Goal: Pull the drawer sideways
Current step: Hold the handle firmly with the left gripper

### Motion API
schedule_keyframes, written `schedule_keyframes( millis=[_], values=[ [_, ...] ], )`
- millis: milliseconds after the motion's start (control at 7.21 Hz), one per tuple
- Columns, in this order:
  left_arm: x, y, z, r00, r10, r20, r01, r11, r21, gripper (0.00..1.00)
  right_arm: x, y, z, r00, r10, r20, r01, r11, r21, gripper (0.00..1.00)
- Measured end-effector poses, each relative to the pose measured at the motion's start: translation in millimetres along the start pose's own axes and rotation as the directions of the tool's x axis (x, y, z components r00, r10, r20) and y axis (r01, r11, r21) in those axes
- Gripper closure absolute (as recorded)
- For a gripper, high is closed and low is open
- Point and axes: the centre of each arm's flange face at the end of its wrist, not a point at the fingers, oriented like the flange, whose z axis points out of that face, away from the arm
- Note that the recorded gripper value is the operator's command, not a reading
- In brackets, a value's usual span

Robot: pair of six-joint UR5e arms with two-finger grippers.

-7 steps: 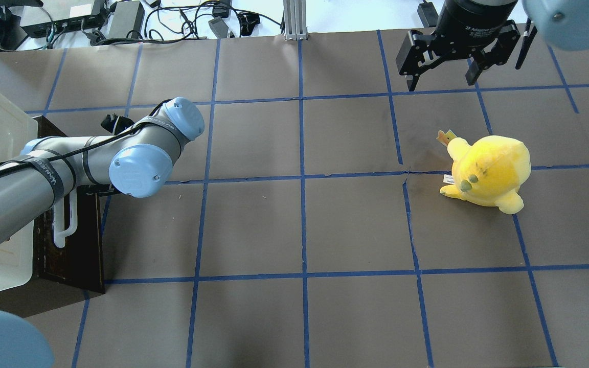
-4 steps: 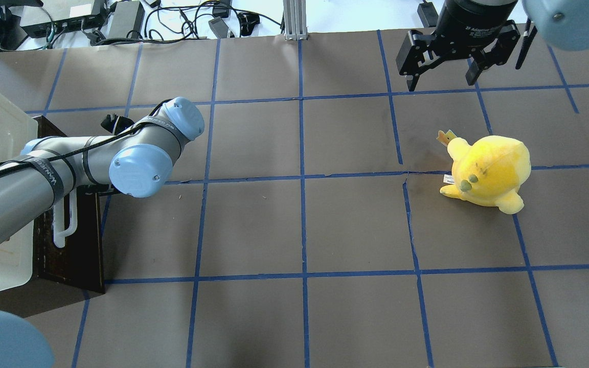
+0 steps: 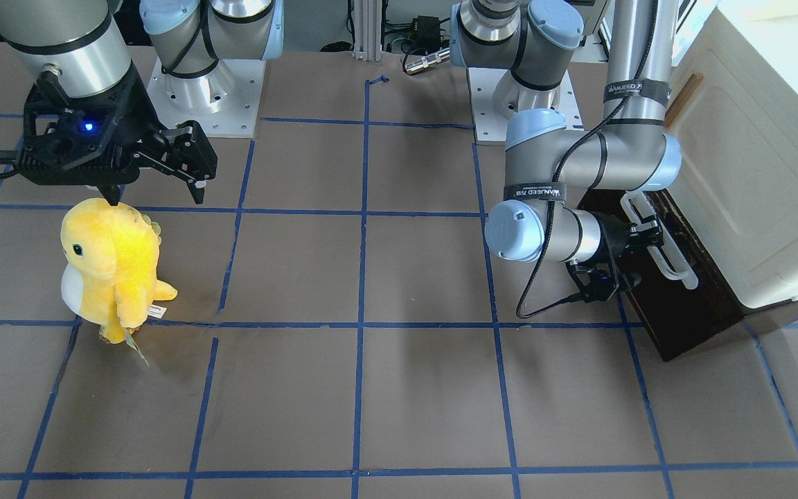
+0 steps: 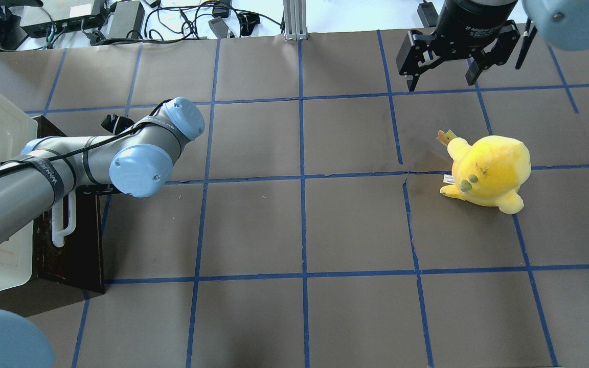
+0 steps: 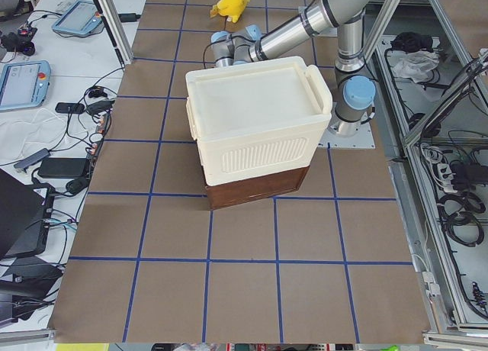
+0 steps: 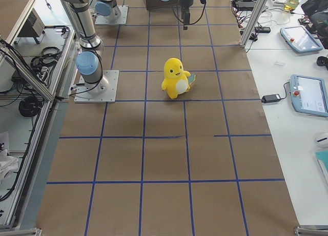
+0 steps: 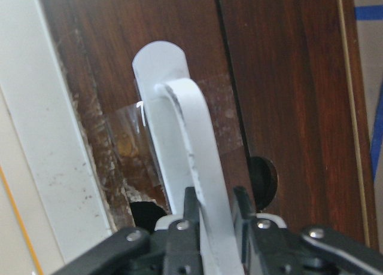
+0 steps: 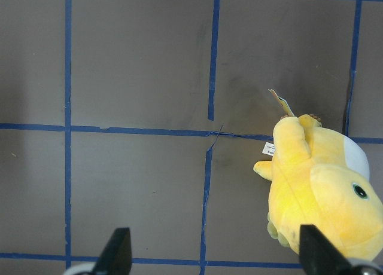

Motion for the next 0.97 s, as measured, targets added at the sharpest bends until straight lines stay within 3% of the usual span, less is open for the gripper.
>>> schedule_keyframes(
  millis=[970],
  values=[
    [4.1,-0.7,-9.5,1.0,0.001,-0.001,-0.001,1.0,0.021,0.77,0.0,0.0,0.0,1.0,0.0,0.0,0.0,1.0,0.0,0.0]
  ],
)
